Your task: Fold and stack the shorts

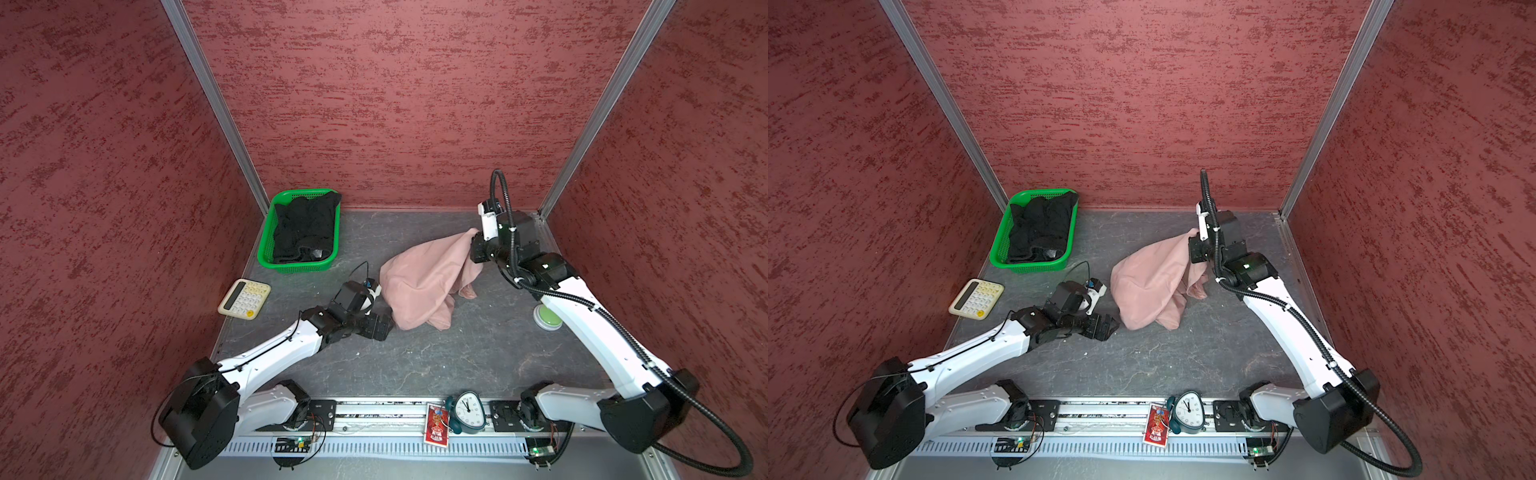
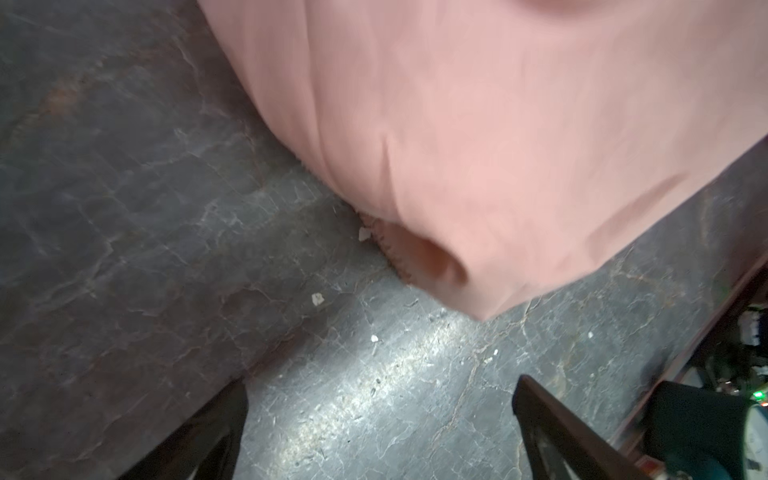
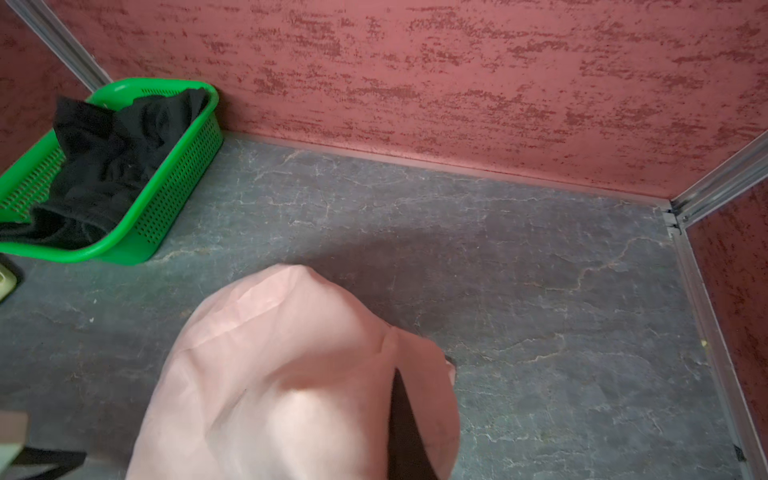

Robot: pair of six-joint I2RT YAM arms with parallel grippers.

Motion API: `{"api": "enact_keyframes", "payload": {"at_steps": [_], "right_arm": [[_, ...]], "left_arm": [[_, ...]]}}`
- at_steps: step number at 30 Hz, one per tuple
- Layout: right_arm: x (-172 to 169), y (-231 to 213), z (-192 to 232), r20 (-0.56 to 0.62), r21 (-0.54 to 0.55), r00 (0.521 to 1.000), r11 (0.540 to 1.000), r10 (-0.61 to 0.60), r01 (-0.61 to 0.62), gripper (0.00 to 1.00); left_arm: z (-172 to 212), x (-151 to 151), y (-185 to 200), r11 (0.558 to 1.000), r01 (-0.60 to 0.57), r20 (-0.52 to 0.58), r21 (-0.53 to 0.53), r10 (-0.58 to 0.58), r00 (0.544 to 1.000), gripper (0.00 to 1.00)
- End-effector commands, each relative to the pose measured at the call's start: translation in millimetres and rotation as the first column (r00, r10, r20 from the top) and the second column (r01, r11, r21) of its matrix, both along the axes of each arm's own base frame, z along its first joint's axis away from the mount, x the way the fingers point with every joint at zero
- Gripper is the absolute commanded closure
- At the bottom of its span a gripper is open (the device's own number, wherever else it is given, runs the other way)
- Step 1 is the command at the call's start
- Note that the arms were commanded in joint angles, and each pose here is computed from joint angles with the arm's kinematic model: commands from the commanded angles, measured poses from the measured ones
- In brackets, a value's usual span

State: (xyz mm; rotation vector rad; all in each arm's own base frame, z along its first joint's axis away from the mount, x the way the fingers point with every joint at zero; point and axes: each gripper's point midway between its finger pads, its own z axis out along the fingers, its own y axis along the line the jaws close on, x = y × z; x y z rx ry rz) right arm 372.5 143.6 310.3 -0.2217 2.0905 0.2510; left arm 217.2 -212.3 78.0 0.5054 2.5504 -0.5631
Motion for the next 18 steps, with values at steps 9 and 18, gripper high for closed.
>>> {"api": "enact_keyframes", "payload": {"at_steps": [9,18], "right_arm": [[18.1,17.2,25.2,0.056,0.188,0.993,0.976,0.103,-0.112,1.0],[11.4,11.8,18.9,0.061,0.195,0.994,0.976,0.09,-0.101,1.0]], "left_arm": [[-36.4,14.1,-57.3,0.973,-0.056,0.304,0.226,-0.016,0.952,0.01],[-66.3,39.0,-56.5,0.925,-0.188,0.348,0.33,0.066,0.935,0.01]]}}
